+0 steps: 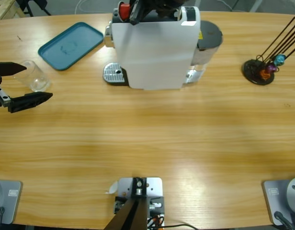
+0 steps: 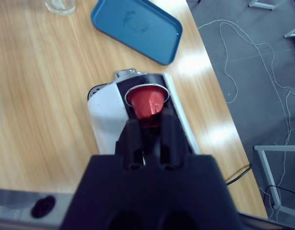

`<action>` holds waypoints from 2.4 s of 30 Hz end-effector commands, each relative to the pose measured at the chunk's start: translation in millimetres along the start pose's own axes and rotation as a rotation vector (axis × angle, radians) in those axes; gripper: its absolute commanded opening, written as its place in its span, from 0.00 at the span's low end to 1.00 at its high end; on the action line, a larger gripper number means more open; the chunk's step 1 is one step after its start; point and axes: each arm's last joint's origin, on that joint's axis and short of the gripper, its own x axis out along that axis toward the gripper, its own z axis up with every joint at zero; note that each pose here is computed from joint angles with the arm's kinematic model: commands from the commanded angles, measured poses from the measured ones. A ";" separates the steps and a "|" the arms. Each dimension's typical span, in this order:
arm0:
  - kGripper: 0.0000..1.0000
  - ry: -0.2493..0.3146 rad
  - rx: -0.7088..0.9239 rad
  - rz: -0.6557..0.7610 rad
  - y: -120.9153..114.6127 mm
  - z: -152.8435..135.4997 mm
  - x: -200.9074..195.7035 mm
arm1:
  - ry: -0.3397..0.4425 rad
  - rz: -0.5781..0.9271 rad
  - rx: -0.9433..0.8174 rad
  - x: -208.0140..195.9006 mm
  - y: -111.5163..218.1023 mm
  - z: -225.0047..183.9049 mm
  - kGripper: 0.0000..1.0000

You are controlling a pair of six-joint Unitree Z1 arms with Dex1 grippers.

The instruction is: Pour coffee

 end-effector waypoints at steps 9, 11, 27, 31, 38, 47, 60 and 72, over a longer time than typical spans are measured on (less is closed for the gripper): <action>0.99 0.053 0.003 0.003 -3.3 -14.3 8.7 | 0.084 0.001 0.005 17.9 -3.3 -15.3 0.00; 0.99 0.054 0.001 0.003 -3.4 -15.1 8.6 | 0.078 0.003 0.011 17.0 -3.8 -14.1 0.01; 0.99 0.058 -0.001 0.010 -3.2 -13.9 11.2 | -0.016 -0.011 0.028 -10.4 -6.3 -2.6 0.83; 0.99 0.048 -0.002 0.012 -2.9 -12.5 10.3 | -0.082 0.016 0.023 -31.6 4.7 10.9 0.88; 0.99 0.012 -0.036 0.022 -1.6 -12.2 1.7 | -0.173 0.158 0.153 -91.5 42.7 0.2 1.00; 1.00 -0.036 -0.049 0.021 -0.7 -9.9 -11.1 | -0.162 0.027 0.550 -153.5 83.0 -85.6 0.00; 1.00 -0.033 -0.043 -0.007 -5.1 -8.6 -11.1 | -0.254 -0.511 0.910 -86.1 -3.4 -60.4 0.00; 1.00 0.021 -0.040 -0.014 -7.6 -14.1 1.4 | -0.351 -0.488 1.090 -50.1 1.0 -19.2 0.00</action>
